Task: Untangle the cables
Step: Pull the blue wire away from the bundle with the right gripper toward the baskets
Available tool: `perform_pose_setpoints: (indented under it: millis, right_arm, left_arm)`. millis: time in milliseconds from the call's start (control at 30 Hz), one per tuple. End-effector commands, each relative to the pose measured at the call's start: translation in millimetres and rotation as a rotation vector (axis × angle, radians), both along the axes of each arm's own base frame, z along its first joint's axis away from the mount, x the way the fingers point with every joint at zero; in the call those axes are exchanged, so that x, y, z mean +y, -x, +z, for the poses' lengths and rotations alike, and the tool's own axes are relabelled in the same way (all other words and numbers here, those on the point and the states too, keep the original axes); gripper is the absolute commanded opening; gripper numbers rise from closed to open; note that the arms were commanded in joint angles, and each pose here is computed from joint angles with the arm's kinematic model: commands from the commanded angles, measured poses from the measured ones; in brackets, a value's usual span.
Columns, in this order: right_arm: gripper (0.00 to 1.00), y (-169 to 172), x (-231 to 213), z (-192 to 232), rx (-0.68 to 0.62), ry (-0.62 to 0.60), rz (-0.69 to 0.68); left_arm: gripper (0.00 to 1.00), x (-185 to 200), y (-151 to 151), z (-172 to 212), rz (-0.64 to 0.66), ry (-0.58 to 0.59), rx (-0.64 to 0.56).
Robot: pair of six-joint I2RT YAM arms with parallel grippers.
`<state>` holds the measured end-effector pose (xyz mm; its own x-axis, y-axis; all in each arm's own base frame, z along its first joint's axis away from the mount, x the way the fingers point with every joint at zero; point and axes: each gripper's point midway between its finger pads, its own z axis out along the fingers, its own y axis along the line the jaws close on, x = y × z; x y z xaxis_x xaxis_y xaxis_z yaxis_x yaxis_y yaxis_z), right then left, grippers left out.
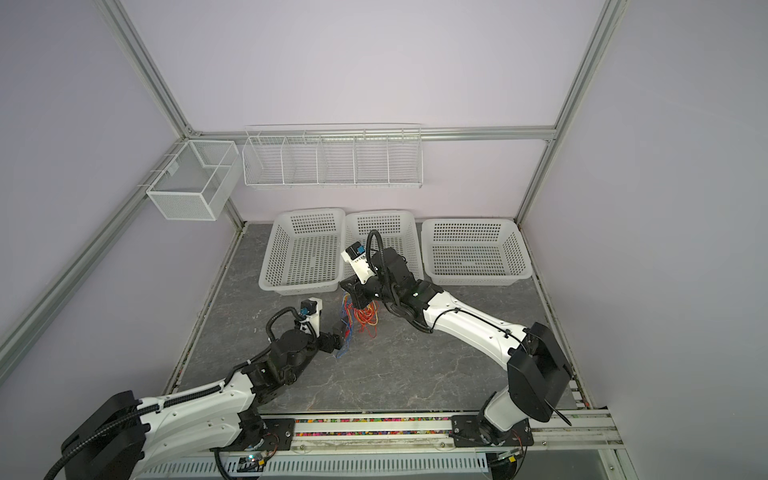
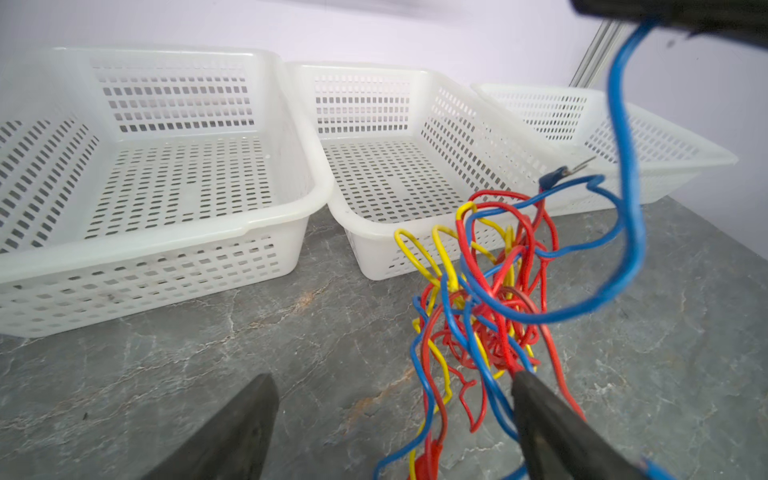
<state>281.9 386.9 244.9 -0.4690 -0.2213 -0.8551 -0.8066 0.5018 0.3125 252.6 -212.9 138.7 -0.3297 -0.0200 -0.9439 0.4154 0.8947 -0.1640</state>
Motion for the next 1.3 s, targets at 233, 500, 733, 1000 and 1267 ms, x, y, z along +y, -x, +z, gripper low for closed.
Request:
perform_pose_setpoints:
  millis: [233,500,733,1000,1267]
  right_arm:
    - [0.06,10.0,-12.9,28.0,-0.050,-0.085,-0.033]
    - [0.06,-8.0,-45.8,22.9,-0.090,-0.002,-0.208]
    - [0.06,-35.7,-114.6,10.2,-0.108,0.133,-0.513]
    - [0.06,-48.6,-203.1,-18.8,-0.038,0.260,-0.764]
    - [0.06,-45.2,-263.0,-38.5,0.001,0.402,-0.935]
  left_arm:
    - [0.27,-22.7,-18.3,-3.4,0.023,0.059,0.037]
    - [0.00,-13.1,-22.5,-16.4,0.084,0.016,0.058]
    - [0.00,23.8,-24.5,-24.6,0.247,-0.089,0.077]
    - [0.00,67.7,-21.4,-29.4,0.402,-0.118,0.104]
    - [0.00,101.4,-18.2,-26.0,0.515,-0.114,0.107]
